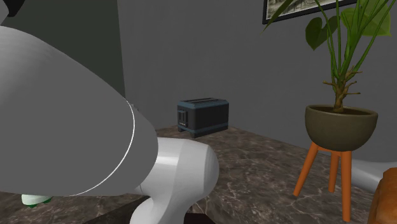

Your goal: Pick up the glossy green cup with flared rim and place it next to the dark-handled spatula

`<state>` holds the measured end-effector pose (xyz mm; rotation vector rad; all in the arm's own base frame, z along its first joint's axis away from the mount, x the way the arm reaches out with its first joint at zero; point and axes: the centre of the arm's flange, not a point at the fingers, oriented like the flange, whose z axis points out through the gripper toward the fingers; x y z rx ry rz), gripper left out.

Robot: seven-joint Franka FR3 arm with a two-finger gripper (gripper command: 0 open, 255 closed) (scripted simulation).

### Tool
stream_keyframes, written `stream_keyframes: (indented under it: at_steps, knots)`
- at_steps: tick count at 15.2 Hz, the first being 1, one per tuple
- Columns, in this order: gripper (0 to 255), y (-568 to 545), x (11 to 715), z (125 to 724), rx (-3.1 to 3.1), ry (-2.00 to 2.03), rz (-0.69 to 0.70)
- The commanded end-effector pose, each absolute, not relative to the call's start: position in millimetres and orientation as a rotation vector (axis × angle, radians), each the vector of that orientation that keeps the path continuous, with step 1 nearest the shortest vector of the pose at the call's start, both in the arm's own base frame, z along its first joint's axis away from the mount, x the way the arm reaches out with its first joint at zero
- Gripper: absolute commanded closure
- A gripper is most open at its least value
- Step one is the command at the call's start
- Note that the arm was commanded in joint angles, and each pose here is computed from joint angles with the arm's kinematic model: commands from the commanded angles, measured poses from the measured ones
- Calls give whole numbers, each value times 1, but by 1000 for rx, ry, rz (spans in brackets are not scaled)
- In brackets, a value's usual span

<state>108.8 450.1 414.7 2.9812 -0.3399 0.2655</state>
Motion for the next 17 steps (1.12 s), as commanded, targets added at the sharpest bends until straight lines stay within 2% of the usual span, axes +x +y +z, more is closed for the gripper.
stream_keyframes:
  at_steps: [1,2,3,8,12,17]
  knots:
    - [255,450,109,415,2981,-340,266]
    - [255,450,109,415,2981,-340,266]
    - [0,450,109,415,2981,-340,266]
    - [0,450,109,415,2981,-340,266]
    - [0,457,101,463,2981,-340,266]
    - [0,457,101,463,2981,-340,266]
